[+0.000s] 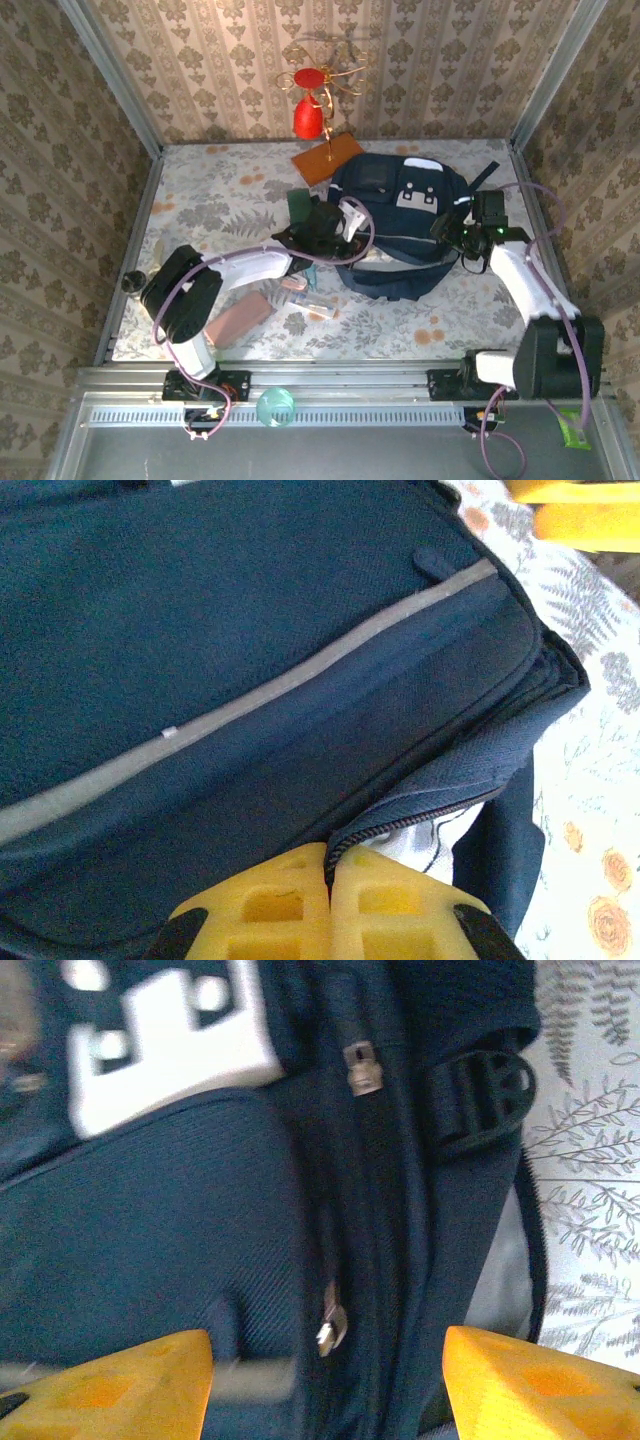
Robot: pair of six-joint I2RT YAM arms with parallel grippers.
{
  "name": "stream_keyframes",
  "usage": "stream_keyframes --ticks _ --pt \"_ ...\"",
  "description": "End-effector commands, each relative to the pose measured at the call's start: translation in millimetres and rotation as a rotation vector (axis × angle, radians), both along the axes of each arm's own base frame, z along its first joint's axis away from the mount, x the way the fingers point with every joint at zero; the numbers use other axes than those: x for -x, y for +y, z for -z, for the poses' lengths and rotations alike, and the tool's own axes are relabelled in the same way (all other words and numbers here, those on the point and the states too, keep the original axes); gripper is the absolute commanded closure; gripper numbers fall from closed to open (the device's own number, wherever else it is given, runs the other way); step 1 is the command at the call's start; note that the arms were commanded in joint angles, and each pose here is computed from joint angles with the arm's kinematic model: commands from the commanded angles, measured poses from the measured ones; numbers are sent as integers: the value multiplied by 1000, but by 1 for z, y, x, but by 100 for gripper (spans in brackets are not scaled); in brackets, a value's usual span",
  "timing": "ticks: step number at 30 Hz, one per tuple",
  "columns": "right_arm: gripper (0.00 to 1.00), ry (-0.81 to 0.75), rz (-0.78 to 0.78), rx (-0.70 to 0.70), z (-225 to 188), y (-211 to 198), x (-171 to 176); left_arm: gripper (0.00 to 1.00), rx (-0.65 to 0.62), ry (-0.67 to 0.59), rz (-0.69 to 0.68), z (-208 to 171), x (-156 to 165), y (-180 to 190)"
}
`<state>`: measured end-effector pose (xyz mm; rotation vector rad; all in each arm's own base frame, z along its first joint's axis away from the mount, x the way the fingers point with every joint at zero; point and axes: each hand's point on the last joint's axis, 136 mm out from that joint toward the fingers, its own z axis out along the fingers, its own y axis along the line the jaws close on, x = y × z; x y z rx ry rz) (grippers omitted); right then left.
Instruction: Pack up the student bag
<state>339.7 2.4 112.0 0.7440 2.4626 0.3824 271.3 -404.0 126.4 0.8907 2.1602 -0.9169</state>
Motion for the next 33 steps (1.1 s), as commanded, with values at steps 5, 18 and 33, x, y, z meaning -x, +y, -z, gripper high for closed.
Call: stream_keyframes --ticks 5,18,33 --pt "41 53 32 88 25 -31 -44 100 79 -20 28 -15 33 -32" --pt "49 109 -60 32 46 -34 -92 91 180 -36 195 -31 69 -129" --pt "41 -1 -209 384 -50 9 -87 36 68 203 -335 -7 -35 49"
